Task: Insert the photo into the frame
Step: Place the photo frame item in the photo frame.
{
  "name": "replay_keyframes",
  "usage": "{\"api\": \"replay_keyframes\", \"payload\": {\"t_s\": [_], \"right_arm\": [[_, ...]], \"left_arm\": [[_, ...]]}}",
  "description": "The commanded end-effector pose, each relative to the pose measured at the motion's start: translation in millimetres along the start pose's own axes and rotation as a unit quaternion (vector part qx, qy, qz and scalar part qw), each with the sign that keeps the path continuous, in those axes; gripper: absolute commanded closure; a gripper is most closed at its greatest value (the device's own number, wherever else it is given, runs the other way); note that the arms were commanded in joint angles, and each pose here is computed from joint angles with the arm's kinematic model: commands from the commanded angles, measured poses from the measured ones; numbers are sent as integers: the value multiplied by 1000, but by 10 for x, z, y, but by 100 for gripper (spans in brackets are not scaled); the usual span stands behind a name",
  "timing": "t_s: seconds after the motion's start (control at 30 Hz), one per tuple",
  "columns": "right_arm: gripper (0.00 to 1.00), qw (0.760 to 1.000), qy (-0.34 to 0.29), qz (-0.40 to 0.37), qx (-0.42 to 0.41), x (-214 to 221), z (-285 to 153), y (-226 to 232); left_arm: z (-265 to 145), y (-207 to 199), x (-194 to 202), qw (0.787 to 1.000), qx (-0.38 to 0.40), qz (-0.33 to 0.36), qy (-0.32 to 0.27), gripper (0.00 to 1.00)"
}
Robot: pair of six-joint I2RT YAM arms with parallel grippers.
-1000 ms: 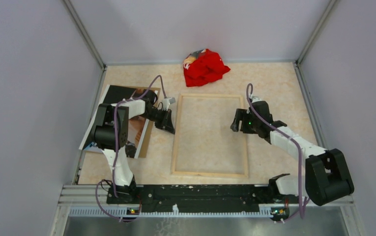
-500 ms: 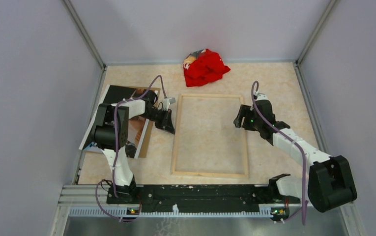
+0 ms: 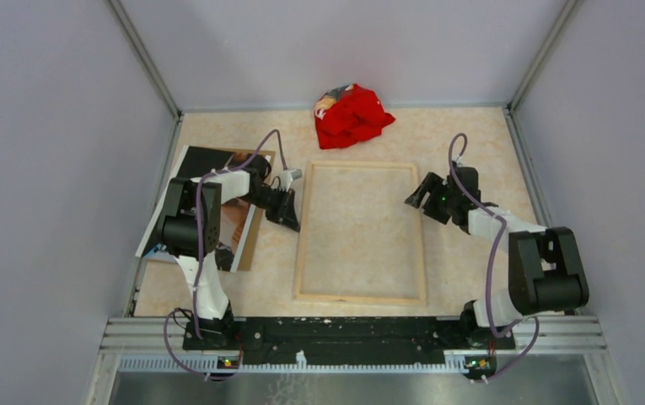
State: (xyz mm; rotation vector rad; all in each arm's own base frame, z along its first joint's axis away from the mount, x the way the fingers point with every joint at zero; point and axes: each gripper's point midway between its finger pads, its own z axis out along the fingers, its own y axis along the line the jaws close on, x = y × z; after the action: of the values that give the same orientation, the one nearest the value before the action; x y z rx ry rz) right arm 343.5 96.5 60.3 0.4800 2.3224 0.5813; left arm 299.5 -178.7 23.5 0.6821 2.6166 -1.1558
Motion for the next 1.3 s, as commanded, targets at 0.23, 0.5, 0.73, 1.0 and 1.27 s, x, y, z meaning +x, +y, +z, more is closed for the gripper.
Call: {"api": "replay_keyframes", "payload": {"t_s": [0.23, 0.5, 0.73, 1.0, 1.27], "right_arm": [[29, 997, 0, 41, -63, -182, 361, 180], [30, 996, -2, 51, -73, -233, 391, 240], [30, 997, -23, 39, -55, -364, 251, 251], [28, 997, -57, -21, -55, -564, -218, 696], [1, 973, -80, -82, -202, -265, -870, 2236]], "left_arm": [[-208, -47, -86, 999, -13, 46, -11, 85], [63, -70, 30, 999, -5, 46, 9, 85], [110, -130, -92, 998, -5, 57, 13, 85], [-757, -12, -532, 989, -114, 94, -27, 75], [-2357, 455, -619, 928, -346, 72, -114, 1]]}}
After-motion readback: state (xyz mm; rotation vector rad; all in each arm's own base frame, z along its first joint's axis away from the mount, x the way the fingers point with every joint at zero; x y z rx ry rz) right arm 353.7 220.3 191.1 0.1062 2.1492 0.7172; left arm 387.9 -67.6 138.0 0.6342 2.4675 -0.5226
